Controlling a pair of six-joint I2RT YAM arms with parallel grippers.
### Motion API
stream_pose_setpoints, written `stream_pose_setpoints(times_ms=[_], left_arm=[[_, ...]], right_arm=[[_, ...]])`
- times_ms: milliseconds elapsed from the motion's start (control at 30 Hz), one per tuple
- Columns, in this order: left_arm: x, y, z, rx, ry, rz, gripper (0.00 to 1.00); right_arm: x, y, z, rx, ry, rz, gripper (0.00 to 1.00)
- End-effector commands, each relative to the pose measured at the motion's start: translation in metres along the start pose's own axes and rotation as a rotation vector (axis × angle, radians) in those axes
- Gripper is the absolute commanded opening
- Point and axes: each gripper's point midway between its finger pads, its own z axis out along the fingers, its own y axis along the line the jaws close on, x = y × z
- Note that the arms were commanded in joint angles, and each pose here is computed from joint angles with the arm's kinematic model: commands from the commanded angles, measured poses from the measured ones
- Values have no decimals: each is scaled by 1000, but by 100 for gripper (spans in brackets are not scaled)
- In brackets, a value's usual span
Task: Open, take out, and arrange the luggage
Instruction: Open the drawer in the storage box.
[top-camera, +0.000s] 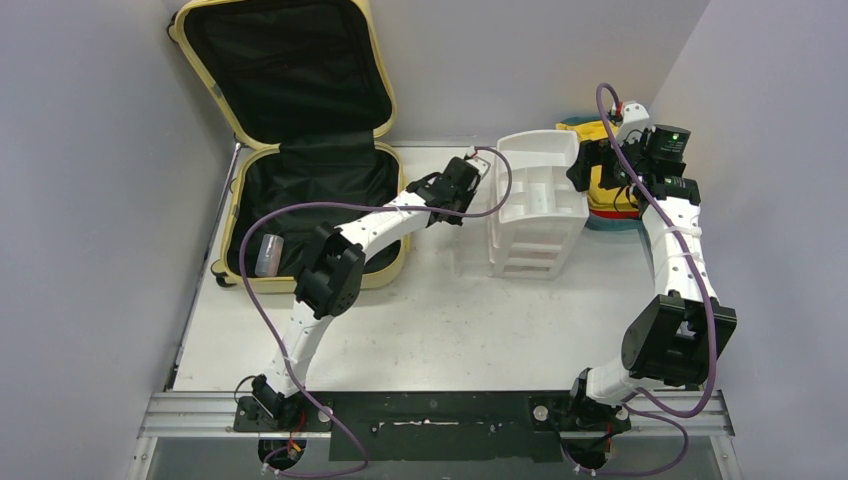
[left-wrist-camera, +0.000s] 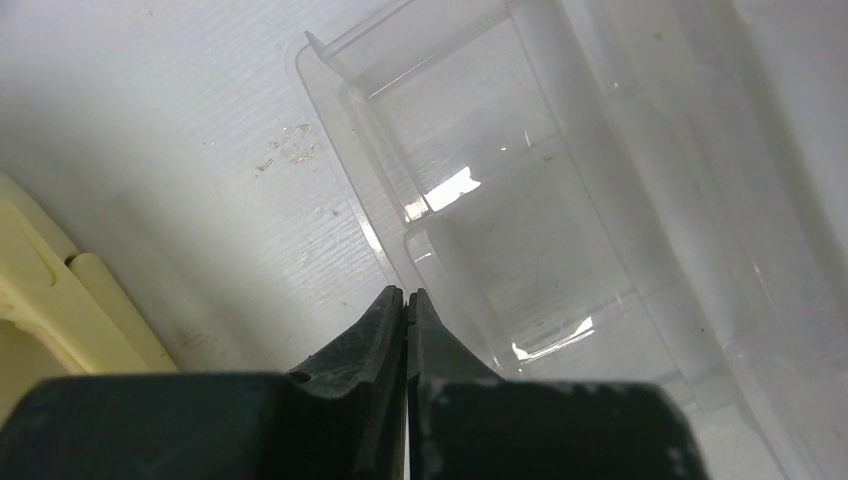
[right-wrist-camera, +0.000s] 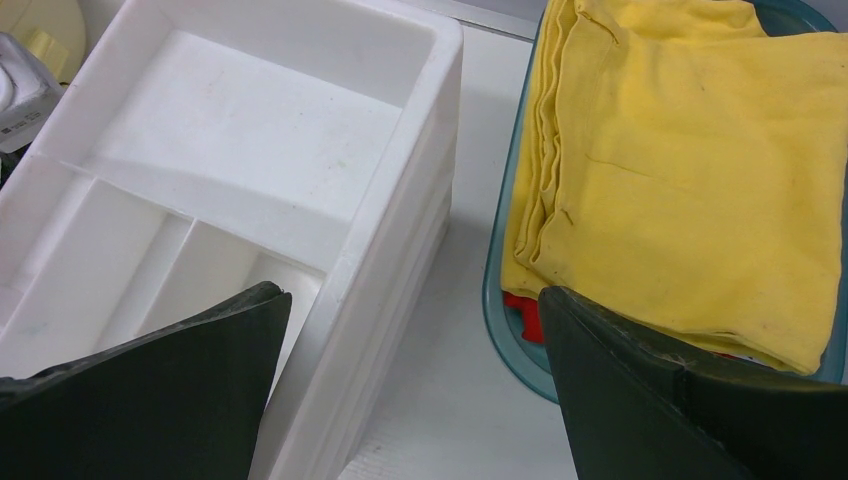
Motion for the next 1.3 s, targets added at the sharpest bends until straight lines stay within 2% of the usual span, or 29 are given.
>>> stream_pose_setpoints(times_ms=[0, 367, 467, 567, 700, 900, 1100, 1267], left_arm=[[-13, 30, -25, -79, -12, 16, 0], [-18, 47, -24, -119, -21, 52, 0], [-31, 41, -31, -79, -44, 33, 12], [-52, 34, -50, -24, -112, -17, 34], [-70, 23, -67, 47, -171, -55, 52], [-55, 5, -49, 108, -119, -89, 56], [-16, 2, -16, 65, -15, -69, 54], [-1, 3, 2, 40, 20, -51, 53]], right_arm=[[-2, -5, 1, 23, -12, -29, 100], [-2, -4, 0, 19, -12, -29, 100], [-2, -4, -1, 20, -14, -30, 100], [-3, -4, -2, 22, -17, -31, 100], [-3, -4, -1, 20, -17, -31, 100], [-3, -3, -1, 16, -16, -30, 100], [-3, -3, -2, 16, -19, -30, 100], [-1, -3, 0, 11, -16, -28, 100]])
